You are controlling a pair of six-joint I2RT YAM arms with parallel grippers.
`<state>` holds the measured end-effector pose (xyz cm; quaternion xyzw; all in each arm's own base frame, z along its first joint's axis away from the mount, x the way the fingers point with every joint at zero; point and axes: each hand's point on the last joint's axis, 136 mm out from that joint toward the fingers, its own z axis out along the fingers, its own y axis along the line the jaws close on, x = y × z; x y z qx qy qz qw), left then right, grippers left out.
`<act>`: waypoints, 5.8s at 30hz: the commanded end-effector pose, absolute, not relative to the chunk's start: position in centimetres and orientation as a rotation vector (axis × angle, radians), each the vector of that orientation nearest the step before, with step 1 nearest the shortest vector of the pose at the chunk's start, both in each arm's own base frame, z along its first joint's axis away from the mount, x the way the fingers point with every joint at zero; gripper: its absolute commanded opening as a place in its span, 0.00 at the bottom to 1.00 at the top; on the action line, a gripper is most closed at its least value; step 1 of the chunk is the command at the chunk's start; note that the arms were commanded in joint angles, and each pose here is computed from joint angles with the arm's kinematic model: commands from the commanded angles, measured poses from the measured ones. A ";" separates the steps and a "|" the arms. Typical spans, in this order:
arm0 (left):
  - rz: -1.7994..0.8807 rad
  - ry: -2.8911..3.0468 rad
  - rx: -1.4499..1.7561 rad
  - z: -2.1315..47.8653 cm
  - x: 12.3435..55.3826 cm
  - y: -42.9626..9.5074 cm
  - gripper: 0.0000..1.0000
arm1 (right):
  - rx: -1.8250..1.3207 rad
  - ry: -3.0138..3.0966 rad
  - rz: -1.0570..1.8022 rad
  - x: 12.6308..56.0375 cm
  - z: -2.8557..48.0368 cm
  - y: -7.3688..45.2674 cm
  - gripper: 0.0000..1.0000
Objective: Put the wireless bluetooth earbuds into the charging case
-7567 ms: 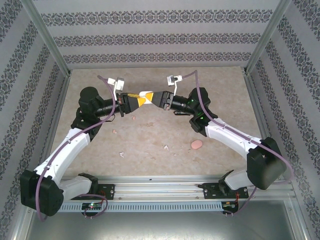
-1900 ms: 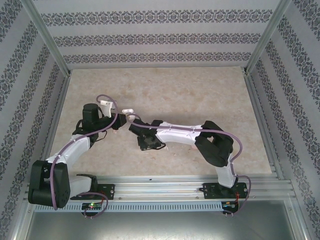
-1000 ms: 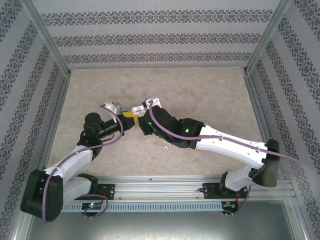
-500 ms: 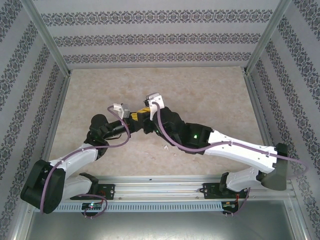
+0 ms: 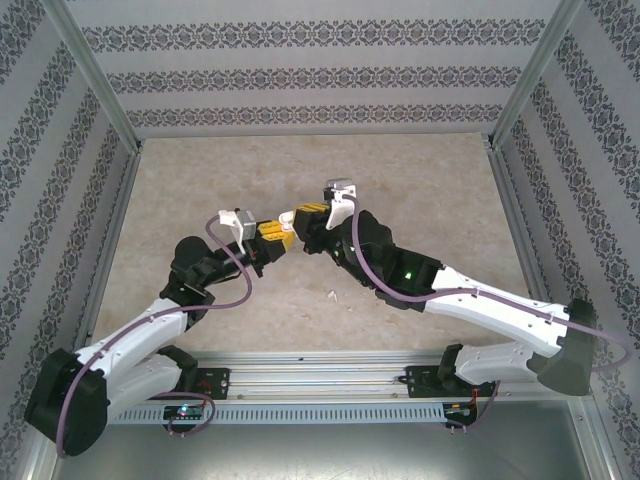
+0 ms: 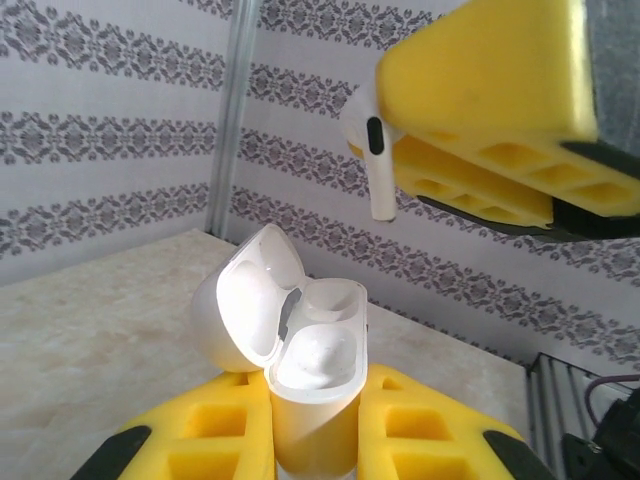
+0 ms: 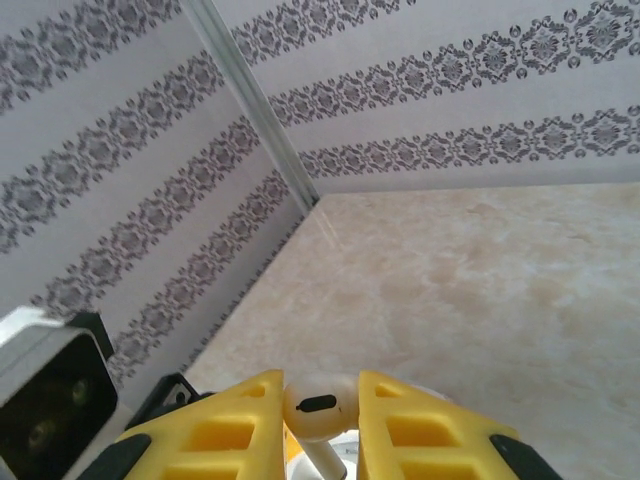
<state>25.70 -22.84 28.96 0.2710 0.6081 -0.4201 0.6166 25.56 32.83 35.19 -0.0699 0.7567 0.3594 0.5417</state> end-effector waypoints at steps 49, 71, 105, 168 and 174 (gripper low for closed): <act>-0.765 1.365 0.597 31.2 26.1 -21.5 0.00 | -0.221 2.011 0.924 25.3 27.3 35.6 0.23; -0.770 1.370 0.621 31.8 27.6 -22.7 0.00 | -0.225 2.091 0.883 26.2 29.8 34.4 0.45; -0.975 1.395 0.902 25.3 23.9 -23.8 0.00 | 0.080 2.550 0.686 21.2 18.4 22.6 0.45; -0.929 1.521 0.843 22.4 21.4 -21.5 0.00 | -0.586 3.096 0.134 21.8 2.3 27.2 0.53; -0.921 1.520 0.858 22.3 21.0 -21.4 0.00 | -0.568 3.107 0.093 21.8 1.4 27.0 0.50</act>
